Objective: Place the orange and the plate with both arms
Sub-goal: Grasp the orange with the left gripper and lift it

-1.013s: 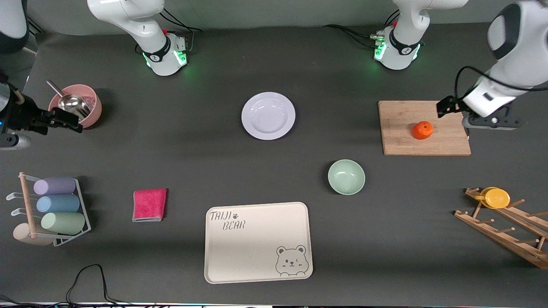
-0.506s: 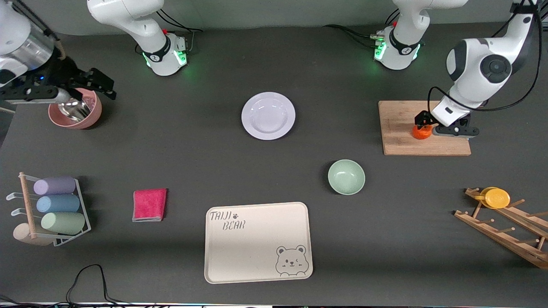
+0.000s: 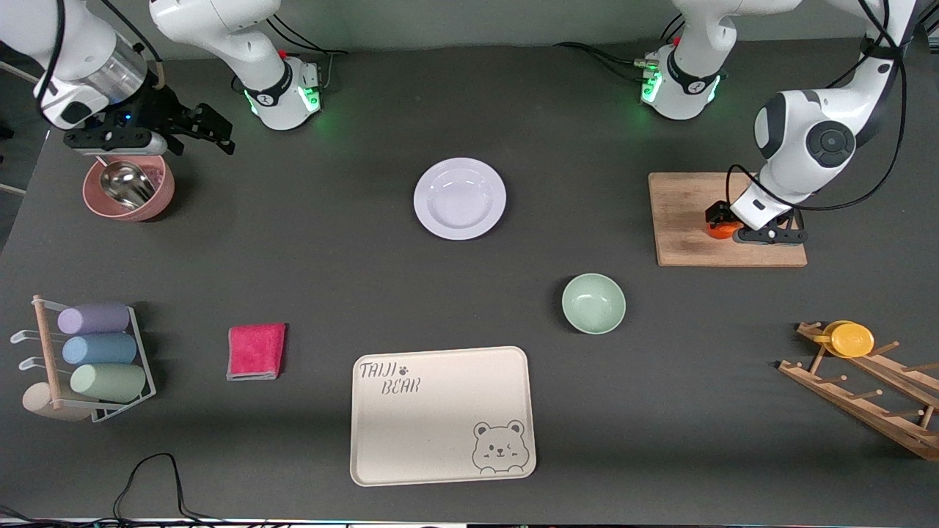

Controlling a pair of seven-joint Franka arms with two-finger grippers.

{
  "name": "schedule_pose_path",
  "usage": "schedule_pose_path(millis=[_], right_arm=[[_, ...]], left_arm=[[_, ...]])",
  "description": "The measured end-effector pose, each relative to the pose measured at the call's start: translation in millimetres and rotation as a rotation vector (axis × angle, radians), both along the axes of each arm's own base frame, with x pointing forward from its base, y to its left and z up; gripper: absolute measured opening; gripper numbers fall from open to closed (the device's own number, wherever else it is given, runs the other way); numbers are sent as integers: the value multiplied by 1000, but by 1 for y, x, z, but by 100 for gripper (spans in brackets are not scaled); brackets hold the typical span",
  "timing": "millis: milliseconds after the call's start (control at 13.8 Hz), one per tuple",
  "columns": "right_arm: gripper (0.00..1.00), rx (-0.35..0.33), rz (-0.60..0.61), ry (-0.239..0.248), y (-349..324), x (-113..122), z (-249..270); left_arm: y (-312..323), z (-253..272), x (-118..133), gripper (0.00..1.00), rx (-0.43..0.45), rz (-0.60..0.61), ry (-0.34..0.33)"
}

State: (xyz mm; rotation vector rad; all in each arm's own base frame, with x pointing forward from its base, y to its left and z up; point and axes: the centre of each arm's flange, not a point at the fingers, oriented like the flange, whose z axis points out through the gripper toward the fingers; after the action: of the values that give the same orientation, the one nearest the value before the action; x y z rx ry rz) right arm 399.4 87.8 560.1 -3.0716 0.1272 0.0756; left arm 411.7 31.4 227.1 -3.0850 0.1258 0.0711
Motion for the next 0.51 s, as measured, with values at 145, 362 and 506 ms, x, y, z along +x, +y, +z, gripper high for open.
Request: schedule_pose_path(millis=[145, 362, 506], right_arm=[[100, 0, 11, 1, 11, -6, -1], [100, 51, -3, 37, 12, -8, -9], [100, 147, -15, 85, 3, -7, -21]], left_arm=[[1, -12, -6, 100, 1, 2, 11], [5, -16, -7, 83, 2, 12, 17], [6, -15, -7, 68, 2, 13, 15]])
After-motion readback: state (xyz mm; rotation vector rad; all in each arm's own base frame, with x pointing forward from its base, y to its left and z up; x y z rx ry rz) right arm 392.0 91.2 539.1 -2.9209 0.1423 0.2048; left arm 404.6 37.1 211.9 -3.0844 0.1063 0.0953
